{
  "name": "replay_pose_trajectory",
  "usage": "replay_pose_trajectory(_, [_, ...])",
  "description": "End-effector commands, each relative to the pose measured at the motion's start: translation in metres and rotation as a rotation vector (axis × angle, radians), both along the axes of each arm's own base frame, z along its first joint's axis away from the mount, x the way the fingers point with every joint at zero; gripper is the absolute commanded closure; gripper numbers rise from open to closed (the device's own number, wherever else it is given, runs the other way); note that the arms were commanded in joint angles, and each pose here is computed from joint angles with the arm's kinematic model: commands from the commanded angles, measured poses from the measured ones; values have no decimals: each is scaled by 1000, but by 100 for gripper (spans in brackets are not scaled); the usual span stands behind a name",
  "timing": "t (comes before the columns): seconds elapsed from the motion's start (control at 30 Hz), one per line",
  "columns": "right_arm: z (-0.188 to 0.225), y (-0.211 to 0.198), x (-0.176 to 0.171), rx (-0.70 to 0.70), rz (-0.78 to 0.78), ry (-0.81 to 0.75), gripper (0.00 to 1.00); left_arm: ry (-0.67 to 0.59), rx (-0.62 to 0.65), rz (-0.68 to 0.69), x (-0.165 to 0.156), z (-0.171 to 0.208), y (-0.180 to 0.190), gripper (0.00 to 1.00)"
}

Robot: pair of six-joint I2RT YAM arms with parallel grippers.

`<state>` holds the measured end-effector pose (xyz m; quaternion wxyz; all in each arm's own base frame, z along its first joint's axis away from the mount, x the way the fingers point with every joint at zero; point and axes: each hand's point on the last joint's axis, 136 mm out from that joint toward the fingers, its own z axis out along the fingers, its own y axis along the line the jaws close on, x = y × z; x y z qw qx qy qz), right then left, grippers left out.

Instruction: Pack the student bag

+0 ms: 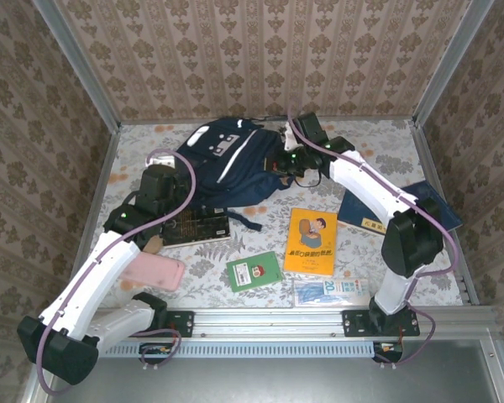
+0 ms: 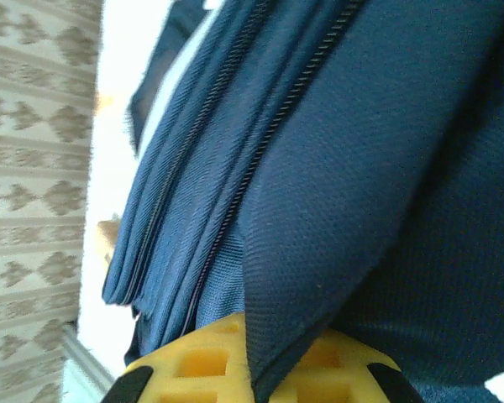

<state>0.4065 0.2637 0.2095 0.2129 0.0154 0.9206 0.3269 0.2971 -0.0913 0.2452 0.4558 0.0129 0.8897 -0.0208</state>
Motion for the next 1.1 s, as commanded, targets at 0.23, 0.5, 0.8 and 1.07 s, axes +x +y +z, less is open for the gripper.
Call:
replay_pose_trajectory(0.23, [-27, -48, 41, -229, -141, -63, 50, 50, -80, -111, 6, -11, -31, 44])
replay_pose_trajectory(0.5, [27, -129, 22, -541, -372, -290, 41, 76, -181, -181, -5, -13, -44, 9])
replay_pose_trajectory(0.8, [16, -155, -41, -116, -514, -316, 5, 160, -268, -404, -24, -26, -107, 2])
replay_pose_trajectory(1.07, [-57, -166, -107, -161, -441, -67, 8, 363, -217, -647, -51, -80, -197, 1])
